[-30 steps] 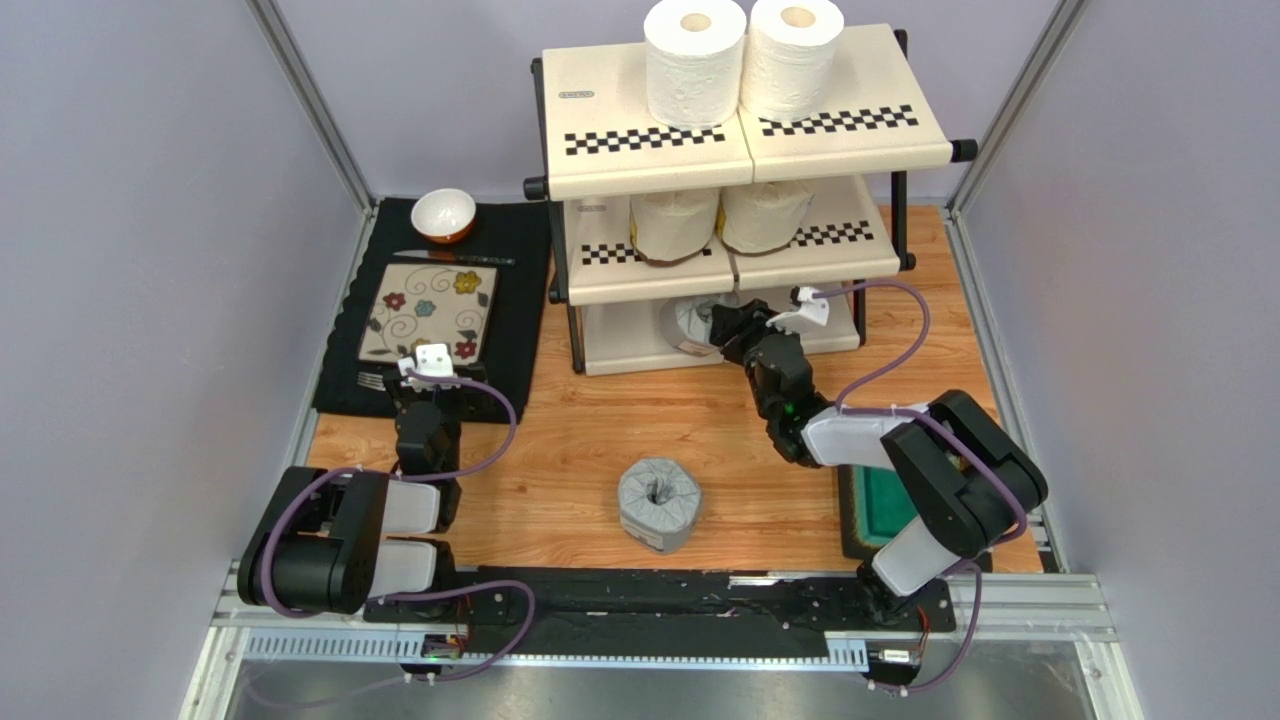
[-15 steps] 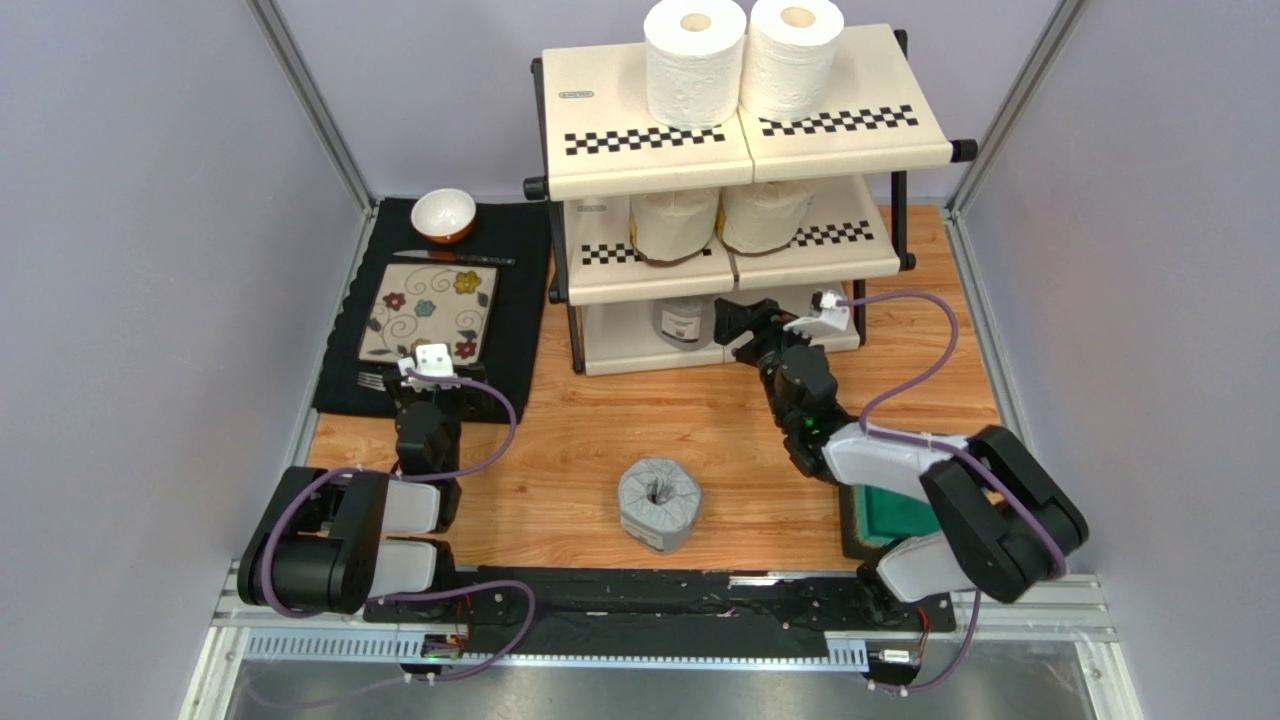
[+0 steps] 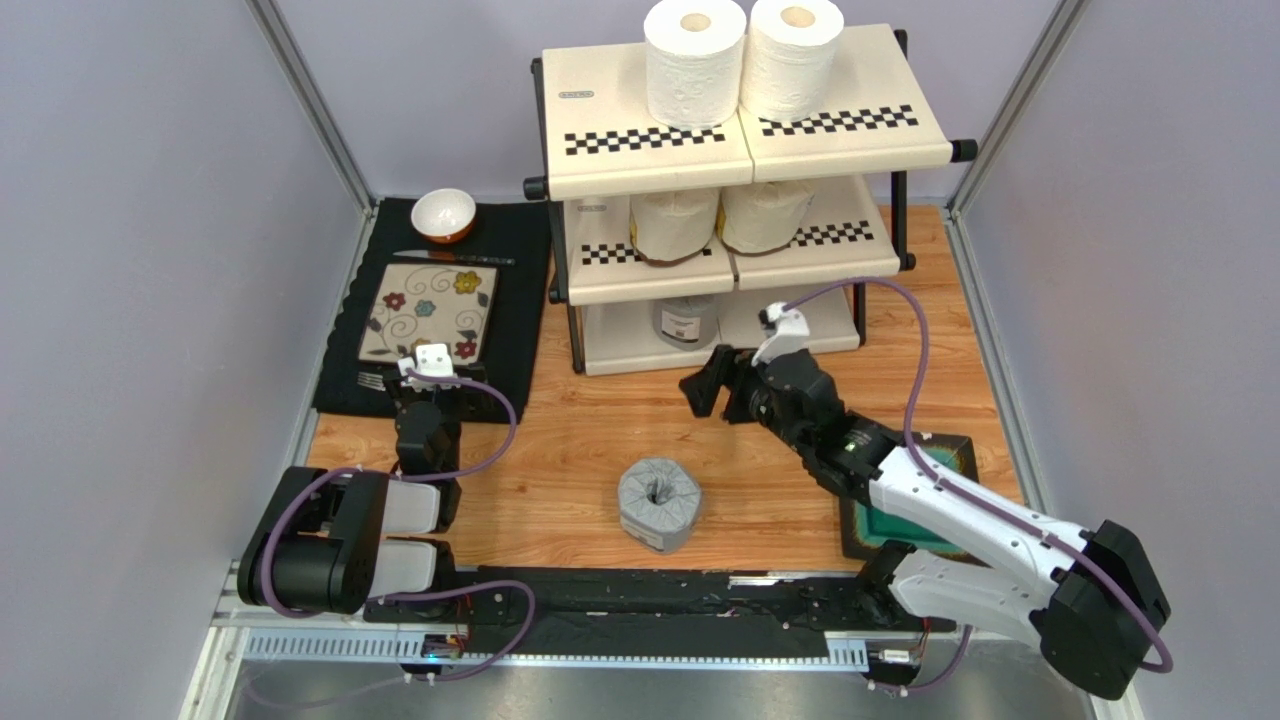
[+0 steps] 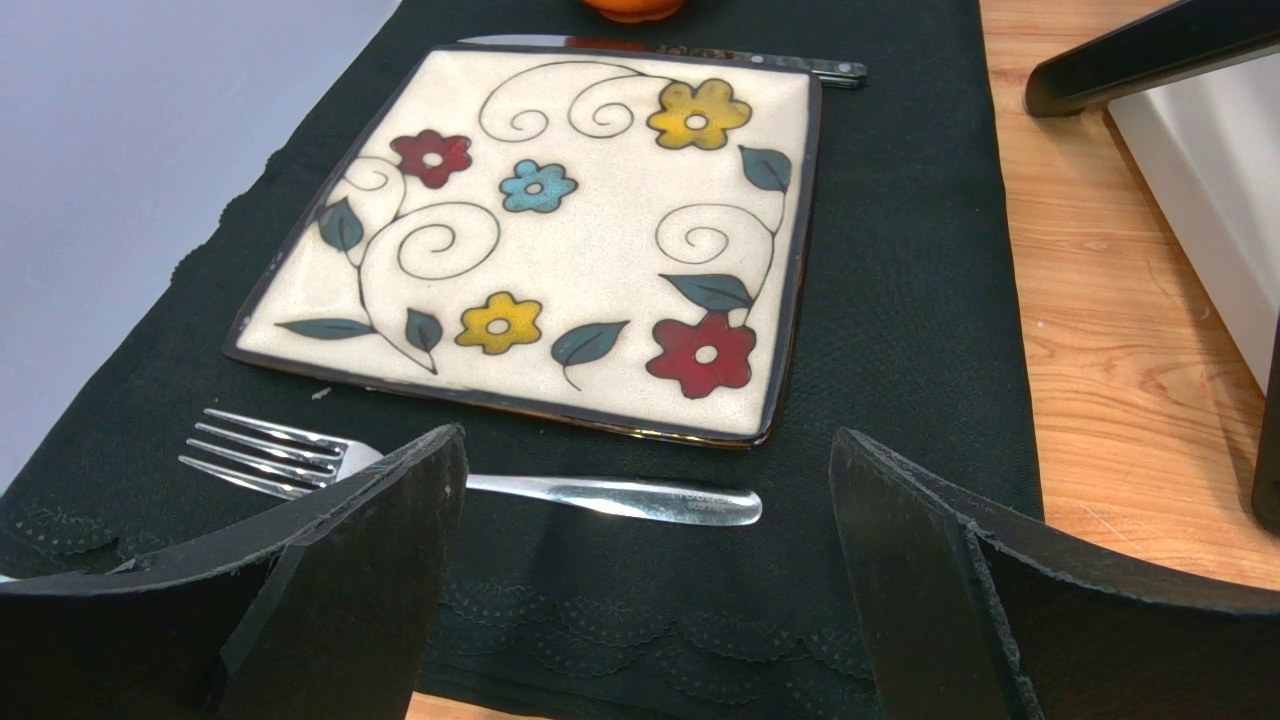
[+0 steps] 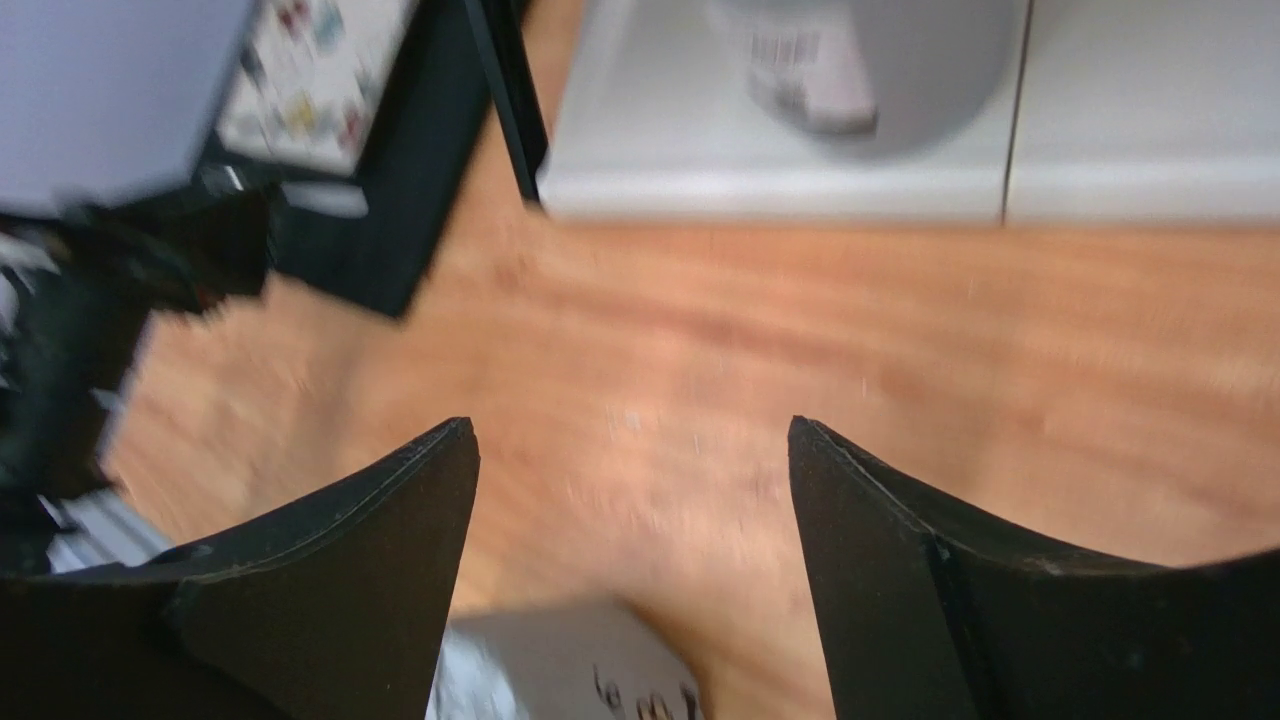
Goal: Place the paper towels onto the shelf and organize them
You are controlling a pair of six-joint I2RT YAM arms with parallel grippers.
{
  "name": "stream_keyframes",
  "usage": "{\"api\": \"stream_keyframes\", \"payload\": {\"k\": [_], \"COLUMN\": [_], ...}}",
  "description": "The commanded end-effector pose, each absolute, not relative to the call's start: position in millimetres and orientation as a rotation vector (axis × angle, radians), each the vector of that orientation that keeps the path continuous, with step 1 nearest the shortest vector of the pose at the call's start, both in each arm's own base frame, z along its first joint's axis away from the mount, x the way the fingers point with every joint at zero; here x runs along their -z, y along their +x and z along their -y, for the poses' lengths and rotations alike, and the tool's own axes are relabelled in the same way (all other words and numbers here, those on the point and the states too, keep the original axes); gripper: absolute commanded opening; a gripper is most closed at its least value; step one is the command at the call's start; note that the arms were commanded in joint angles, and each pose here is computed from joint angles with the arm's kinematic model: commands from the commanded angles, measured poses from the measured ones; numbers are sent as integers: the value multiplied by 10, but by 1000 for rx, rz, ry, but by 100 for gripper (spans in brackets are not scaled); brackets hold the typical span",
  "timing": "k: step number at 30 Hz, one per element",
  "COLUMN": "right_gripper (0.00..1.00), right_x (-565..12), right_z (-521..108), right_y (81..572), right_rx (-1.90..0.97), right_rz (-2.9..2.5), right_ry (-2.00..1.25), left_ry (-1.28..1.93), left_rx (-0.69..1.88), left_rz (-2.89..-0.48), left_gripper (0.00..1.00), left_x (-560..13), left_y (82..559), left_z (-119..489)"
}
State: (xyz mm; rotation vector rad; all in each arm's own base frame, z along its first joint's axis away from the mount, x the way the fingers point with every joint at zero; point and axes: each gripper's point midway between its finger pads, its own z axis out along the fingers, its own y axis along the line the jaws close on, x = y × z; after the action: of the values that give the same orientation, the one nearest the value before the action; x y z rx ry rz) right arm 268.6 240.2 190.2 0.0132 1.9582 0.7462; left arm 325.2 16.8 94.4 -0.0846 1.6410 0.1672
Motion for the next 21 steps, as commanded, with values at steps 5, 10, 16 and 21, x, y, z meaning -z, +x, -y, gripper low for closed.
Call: {"api": "stream_keyframes", "payload": {"k": [5, 10, 16, 21], "right_gripper": [79, 79, 79, 79], "right_x": [-1279, -1245, -1255, -1486], "right_z": [-2590, -2686, -2689, -2670], "right_y": [1819, 1672, 1590, 1565], "right_rx": [-721, -743, -760, -819], "right_rz": [-2329, -2354, -2352, -2258], "right_ry": [-328, -415, -432, -414], "left_ry": [-51, -51, -51, -51], "left_rx": [-199, -199, -199, -199], "left_rz": [-1843, -1843, -1844, -1844], "left_gripper": [99, 99, 99, 99], "left_x": [-220, -219, -216, -216], "left_y": [2554, 2550, 2549, 2549], "left_z": [-236, -237, -237, -237]}}
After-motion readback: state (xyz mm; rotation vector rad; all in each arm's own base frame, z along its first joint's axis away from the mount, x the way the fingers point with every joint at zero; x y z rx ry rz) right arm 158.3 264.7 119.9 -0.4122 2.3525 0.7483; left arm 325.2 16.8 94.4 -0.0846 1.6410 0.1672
